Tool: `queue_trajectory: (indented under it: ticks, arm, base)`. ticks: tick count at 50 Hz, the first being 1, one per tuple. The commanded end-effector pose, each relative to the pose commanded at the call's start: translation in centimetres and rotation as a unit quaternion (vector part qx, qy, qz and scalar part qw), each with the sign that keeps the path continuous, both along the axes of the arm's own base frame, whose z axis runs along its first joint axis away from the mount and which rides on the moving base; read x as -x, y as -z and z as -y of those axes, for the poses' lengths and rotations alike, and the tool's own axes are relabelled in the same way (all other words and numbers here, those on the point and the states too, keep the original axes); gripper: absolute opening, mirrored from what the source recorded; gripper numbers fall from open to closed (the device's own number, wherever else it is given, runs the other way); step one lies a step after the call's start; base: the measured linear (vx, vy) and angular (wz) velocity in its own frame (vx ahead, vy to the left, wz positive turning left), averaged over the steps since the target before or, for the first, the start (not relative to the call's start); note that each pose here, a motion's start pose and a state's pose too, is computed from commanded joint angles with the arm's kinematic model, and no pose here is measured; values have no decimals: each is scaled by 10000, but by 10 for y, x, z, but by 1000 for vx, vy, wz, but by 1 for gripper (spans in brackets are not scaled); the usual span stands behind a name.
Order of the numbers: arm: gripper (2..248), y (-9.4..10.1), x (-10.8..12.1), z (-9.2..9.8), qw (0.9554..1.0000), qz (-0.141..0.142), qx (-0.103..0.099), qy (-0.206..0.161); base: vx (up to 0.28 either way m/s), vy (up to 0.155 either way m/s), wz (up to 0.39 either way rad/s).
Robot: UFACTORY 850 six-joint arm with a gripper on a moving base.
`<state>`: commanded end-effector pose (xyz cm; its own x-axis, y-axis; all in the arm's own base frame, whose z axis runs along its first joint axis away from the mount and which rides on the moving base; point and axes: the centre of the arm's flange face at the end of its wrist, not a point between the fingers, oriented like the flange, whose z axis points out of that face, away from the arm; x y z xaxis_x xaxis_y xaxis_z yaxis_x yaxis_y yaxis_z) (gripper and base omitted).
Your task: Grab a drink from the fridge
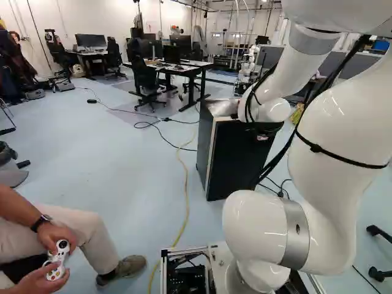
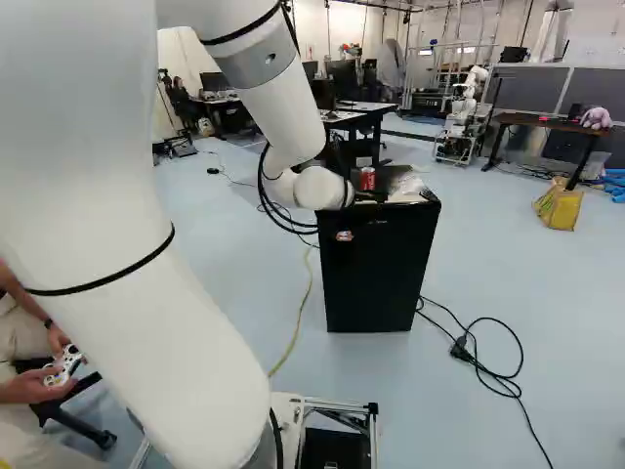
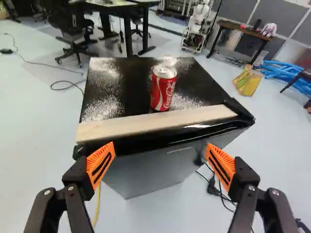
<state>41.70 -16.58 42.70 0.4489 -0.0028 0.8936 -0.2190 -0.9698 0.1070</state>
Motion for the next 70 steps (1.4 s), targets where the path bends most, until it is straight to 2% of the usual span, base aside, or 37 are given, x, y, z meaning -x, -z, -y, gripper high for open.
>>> queue_trajectory:
  ticks: [14, 25, 36, 46, 57, 70]
  arm:
    - [247, -8, -4, 3, 9977, 665, 32, 146]
    - [247, -5, -7, 5, 9949, 981, 41, 225]
    - [247, 1, -9, 7, 9926, 1182, 44, 286]
    - [247, 9, -11, 8, 9919, 1233, 31, 316]
    - [247, 20, -14, 8, 9930, 1138, -10, 316]
    - [247, 35, -29, 10, 9944, 1020, -60, 282]
  base:
    - [0, 0, 0]
    - [0, 0, 0]
    - [0, 0, 0]
    - [0, 0, 0]
    - [0, 0, 0]
    - [0, 0, 0]
